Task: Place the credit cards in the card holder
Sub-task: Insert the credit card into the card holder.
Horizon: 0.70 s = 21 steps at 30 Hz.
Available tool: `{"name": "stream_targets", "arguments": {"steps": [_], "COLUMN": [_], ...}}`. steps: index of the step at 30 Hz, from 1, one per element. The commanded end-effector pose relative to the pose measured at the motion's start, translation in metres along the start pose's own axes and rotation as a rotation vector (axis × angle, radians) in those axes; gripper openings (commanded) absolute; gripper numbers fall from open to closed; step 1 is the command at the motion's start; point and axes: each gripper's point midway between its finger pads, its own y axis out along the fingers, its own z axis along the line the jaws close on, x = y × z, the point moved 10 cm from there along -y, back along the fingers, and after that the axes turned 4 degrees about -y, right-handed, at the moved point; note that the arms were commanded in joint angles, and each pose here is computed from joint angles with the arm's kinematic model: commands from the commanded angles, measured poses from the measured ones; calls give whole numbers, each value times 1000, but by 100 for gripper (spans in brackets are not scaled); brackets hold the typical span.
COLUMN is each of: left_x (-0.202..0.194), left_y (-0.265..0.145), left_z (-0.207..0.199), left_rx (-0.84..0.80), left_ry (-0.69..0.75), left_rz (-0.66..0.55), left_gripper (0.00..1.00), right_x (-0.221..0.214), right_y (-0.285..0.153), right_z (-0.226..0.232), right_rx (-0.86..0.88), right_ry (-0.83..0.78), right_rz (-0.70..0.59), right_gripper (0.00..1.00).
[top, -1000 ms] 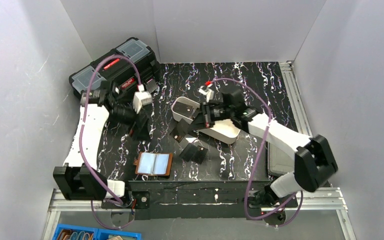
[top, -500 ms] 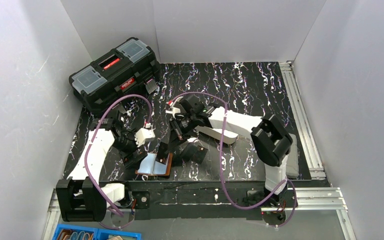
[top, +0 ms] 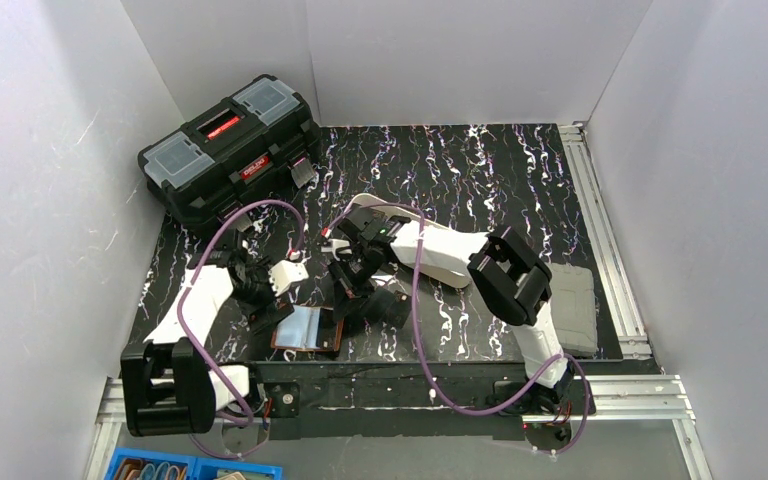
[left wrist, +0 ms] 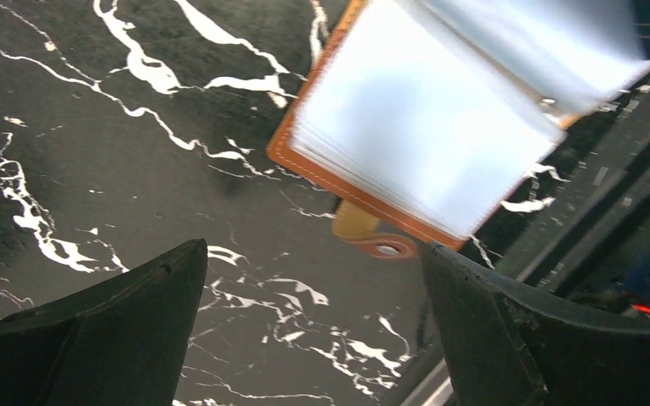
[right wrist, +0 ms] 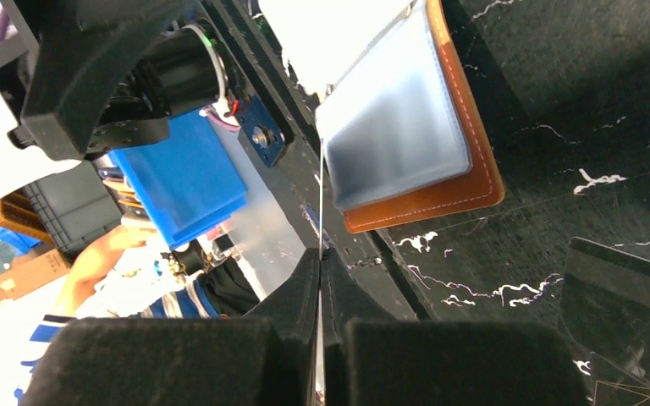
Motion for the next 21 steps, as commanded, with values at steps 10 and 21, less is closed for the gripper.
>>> {"name": "stream_targets", "arguments": {"steps": [10,21], "left_x": [-16,23], "left_y": [25,39], "left_z": [11,9], "left_rx": [-12,-62], "left_ry": [135,238], "left_rz": [48,35], "left_gripper": [98,98], "right_x": [4,-9], "right_y": [10,-17], "right_z": [5,-50], "right_rx": [-121,-218], "right_ry": [-91,21], "right_rz": [-23,-145], "right_gripper": [1,1]}}
